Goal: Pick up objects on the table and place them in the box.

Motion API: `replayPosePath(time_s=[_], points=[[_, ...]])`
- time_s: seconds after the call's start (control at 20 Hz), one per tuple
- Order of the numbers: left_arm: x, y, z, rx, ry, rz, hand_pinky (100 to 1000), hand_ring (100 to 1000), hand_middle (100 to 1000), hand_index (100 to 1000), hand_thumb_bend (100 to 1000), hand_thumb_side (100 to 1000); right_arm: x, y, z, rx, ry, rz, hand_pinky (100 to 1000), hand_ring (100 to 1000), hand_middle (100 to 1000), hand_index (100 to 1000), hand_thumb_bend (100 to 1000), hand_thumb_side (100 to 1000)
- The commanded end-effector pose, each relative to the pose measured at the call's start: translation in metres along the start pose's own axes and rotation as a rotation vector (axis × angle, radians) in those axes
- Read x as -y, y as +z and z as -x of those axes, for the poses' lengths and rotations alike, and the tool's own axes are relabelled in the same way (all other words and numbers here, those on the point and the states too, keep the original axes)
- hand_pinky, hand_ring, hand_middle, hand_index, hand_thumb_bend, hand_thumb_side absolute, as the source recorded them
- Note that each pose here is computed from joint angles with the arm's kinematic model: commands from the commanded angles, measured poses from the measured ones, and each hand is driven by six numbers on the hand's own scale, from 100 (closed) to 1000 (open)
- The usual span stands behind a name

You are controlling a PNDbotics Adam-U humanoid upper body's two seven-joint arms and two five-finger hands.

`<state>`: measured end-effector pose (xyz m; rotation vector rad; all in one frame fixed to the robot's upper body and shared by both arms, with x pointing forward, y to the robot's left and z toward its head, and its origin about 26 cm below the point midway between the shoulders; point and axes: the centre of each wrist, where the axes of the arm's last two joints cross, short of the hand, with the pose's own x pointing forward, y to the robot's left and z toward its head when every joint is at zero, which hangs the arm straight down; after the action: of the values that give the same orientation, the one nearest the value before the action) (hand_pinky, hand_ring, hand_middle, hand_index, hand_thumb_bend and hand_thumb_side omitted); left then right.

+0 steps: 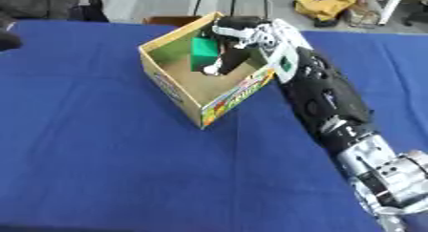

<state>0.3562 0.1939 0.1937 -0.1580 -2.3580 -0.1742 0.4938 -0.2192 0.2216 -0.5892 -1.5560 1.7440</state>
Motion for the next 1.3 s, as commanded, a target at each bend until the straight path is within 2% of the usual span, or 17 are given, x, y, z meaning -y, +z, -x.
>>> replayPosePath(time_s=[0.05,0.1,0.15,0.2,0.3,0.4,0.5,0.75,1.0,1.3], points=[[0.003,-0.007,-0.009,0.038,0.01,0.014,677,602,614,757,621,985,0.008,-0.005,-0.006,0.004,0.059,0.002,531,613,443,547,100,466],[0.003,-0.007,-0.009,0.038,0.011,0.014,676,602,614,756,621,986,0.005,-0.006,-0.007,0.009,0.072,-0.013,572,665,551,666,100,536],[0.003,-0.007,-0.009,0.038,0.01,0.013,676,602,614,756,621,986,0.002,-0.008,-0.008,0.014,0.087,-0.03,578,674,562,678,100,542],[0.003,-0.007,-0.009,0.037,0.01,0.013,676,601,614,756,620,986,0.001,-0.009,-0.008,0.018,0.101,-0.041,604,705,616,736,113,551],[0.003,-0.007,-0.008,0.034,0.009,0.012,677,601,613,756,621,987,0.0,-0.01,-0.01,0.026,0.135,-0.052,656,746,737,820,215,563],[0.003,-0.006,-0.008,0.033,0.009,0.013,676,601,613,756,621,986,0.002,-0.011,-0.014,0.031,0.174,-0.04,669,759,776,841,285,582],[0.003,-0.006,-0.008,0.032,0.009,0.012,676,601,613,756,621,987,0.007,-0.01,-0.017,0.036,0.203,-0.004,674,764,793,844,363,593],[0.002,-0.005,-0.007,0.029,0.007,0.01,677,601,613,756,622,986,0.01,-0.008,-0.021,0.039,0.257,0.065,692,787,844,873,473,619],[0.001,-0.004,-0.006,0.026,0.004,0.007,677,600,613,756,624,986,0.008,-0.007,-0.019,0.039,0.279,0.121,690,787,850,873,480,624],[-0.003,0.0,-0.003,0.015,-0.004,-0.004,677,600,612,755,624,985,0.019,0.003,-0.017,0.06,0.296,0.21,683,778,844,870,447,618]])
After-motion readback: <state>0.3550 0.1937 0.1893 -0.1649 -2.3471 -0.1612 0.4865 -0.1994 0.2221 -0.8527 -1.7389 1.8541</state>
